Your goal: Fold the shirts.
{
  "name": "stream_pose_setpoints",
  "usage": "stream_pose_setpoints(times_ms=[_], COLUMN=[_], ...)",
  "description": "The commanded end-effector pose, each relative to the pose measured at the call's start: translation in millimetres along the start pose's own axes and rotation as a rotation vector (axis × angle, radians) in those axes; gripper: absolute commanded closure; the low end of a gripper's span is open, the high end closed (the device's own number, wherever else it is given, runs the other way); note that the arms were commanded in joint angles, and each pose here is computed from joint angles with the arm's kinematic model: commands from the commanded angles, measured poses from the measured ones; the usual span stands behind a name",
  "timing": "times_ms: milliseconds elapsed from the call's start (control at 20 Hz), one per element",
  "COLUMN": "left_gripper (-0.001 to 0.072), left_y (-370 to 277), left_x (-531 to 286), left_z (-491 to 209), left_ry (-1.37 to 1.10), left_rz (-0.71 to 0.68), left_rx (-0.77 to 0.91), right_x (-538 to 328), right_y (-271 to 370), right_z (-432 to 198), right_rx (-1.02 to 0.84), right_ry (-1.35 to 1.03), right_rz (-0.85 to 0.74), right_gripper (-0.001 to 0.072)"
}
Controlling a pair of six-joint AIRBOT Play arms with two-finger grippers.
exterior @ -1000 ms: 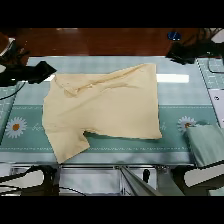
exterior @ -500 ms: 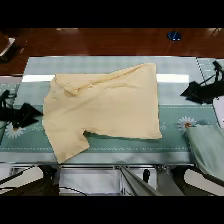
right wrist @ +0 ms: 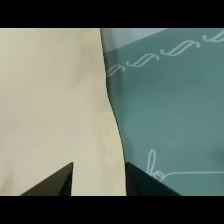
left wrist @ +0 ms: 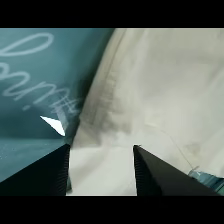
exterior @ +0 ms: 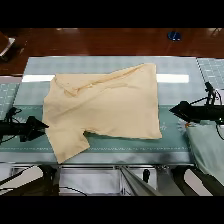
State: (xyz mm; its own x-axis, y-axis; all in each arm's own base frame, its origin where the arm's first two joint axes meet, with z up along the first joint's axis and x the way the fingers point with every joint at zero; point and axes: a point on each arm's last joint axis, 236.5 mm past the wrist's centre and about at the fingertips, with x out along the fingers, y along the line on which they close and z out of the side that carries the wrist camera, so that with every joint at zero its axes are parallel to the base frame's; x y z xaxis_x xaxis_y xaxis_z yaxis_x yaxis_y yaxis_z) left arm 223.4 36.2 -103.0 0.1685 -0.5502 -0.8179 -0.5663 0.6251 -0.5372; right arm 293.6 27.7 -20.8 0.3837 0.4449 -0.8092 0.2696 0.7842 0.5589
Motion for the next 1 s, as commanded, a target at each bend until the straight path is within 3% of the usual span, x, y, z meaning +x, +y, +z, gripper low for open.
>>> stream_pose_setpoints(times_ms=[0,100,150,200,250,400,650,950], left_gripper=[0.0203,0.024,0.0406,0.0657,0.0689,0.0688,0.0688,0.0689], left_y=[1.4,-4.8,-6.8,-8.1,-9.7,-11.1,-11.9,-12.1], left_x=[10.5,14.3,16.0,16.8,17.4,18.3,18.4,18.5], left_z=[23.1,23.9,22.2,21.2,19.7,15.5,12.8,12.3], left_ry=[-0.091,-0.091,-0.083,-0.078,-0.072,-0.054,-0.043,-0.041], left_rz=[0.047,0.043,0.045,0.045,0.043,0.04,0.036,0.035], left_rx=[0.032,0.061,0.082,0.088,0.095,0.099,0.098,0.098], right_x=[0.2,0.2,0.2,0.2,0.0,1.9,19.6,31.6], right_y=[3.5,3.3,1.9,-1.5,-9.5,-36.6,-21.7,-31.3], right_z=[-8.4,-9.3,-9.6,-10.7,-15.0,-57.8,-117.8,-144.2], right_rx=[-0.003,-0.003,-0.006,-0.012,-0.016,0.031,0.125,0.182], right_ry=[0.02,0.024,0.025,0.03,0.049,0.204,0.366,0.405], right_rz=[0.016,0.015,0.009,-0.005,-0.038,-0.131,-0.001,-0.003], right_gripper=[0.033,0.0329,0.033,0.033,0.033,0.033,0.033,0.033])
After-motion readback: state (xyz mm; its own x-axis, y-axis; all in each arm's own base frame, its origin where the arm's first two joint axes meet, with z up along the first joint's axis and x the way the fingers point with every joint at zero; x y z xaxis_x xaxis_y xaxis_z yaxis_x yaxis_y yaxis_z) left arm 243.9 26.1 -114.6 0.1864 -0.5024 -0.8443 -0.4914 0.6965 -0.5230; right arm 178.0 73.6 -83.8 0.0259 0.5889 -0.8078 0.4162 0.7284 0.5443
